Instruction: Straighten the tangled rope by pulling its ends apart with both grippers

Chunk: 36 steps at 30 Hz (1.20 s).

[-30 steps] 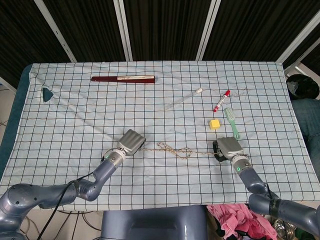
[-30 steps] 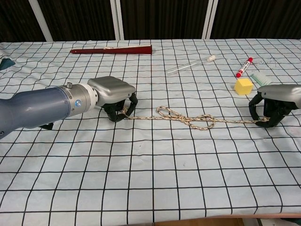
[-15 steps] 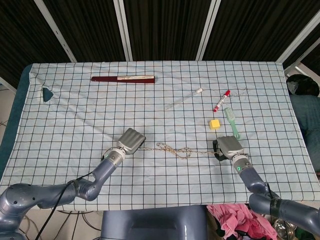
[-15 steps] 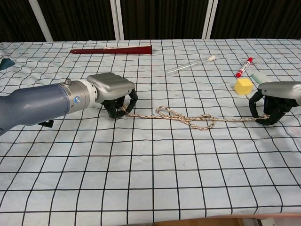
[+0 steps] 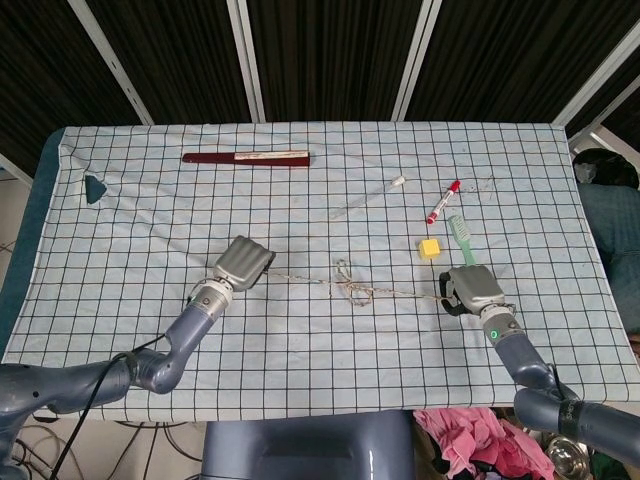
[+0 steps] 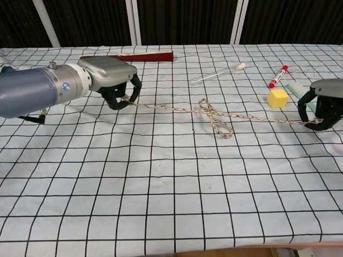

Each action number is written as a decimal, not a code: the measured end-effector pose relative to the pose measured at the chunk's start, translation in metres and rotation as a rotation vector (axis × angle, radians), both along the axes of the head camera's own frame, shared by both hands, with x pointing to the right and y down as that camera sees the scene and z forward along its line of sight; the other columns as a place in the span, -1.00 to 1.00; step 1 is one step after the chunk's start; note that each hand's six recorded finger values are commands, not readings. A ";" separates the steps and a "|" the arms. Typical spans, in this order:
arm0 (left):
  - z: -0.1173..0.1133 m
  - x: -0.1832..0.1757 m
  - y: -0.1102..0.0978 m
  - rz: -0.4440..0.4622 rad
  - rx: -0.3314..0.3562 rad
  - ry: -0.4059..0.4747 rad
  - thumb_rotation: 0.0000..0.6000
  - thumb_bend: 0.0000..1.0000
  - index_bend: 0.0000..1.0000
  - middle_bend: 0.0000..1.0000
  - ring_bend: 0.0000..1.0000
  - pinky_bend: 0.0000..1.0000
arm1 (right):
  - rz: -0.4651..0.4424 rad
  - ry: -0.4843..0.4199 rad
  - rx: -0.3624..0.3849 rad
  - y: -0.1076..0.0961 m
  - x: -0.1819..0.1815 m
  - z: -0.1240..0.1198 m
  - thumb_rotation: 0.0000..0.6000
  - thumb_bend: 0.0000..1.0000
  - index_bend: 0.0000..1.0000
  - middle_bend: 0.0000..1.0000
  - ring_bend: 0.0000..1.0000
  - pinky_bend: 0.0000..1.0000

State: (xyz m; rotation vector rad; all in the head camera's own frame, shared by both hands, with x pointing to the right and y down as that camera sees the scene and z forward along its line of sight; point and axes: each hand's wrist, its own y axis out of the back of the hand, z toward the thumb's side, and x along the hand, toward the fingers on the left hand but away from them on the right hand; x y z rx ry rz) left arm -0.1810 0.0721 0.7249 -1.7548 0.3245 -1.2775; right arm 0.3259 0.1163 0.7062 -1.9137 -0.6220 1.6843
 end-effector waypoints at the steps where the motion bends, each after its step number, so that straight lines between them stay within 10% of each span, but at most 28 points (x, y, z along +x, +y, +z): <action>1: -0.002 -0.004 -0.003 -0.007 0.006 -0.002 1.00 0.02 0.25 1.00 1.00 0.93 | 0.003 0.002 0.005 -0.001 0.003 -0.003 1.00 -0.02 0.33 1.00 1.00 1.00; 36: 0.003 -0.138 -0.035 -0.228 0.052 -0.157 1.00 0.02 0.24 1.00 1.00 0.93 | 0.176 0.156 0.022 -0.003 0.124 -0.027 1.00 -0.02 0.33 1.00 1.00 1.00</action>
